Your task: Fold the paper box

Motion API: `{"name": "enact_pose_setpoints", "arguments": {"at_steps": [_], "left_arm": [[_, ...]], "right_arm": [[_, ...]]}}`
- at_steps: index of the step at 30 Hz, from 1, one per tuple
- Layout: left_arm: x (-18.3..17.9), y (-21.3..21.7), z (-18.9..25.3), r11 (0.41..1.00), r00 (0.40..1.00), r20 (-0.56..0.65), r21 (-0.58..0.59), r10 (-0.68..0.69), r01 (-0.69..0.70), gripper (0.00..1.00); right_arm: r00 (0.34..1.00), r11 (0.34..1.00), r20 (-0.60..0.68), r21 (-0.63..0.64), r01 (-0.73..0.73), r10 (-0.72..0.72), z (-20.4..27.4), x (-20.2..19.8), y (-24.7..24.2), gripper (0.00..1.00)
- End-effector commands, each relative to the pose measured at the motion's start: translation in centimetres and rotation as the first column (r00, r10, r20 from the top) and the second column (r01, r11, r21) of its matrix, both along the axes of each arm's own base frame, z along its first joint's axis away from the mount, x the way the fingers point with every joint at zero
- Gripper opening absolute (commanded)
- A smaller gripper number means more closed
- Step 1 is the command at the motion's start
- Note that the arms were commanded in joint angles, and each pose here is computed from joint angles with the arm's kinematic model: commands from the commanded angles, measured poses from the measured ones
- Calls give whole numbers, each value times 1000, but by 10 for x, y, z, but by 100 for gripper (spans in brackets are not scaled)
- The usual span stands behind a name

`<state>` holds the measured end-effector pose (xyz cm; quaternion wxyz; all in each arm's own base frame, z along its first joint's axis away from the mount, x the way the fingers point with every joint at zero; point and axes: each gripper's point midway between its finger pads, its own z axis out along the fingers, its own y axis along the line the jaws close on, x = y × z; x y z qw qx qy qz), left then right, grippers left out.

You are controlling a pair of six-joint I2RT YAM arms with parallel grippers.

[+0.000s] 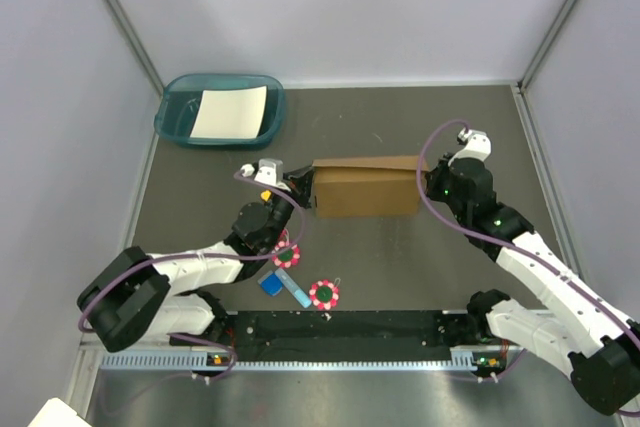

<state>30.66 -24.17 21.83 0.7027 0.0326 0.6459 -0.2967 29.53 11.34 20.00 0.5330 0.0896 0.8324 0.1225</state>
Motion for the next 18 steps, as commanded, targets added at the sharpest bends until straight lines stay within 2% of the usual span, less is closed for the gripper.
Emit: {"name": "enact_pose_setpoints", "arguments": {"at_steps": [1,9,18], "left_arm": [[-20,8,-111,963,967,-253,262,11,57,0],[-24,9,-140,941,952,-301,334,47,59,0],[-41,7,-175,934,914,-402,345,57,93,0]], "right_arm": [[990,994,-143,-107,1,-16,-33,-18,-14,0],[989,994,-144,-107,3,-18,-33,-18,-15,3],[989,994,-147,-107,2,-18,-34,-19,-14,3]]}}
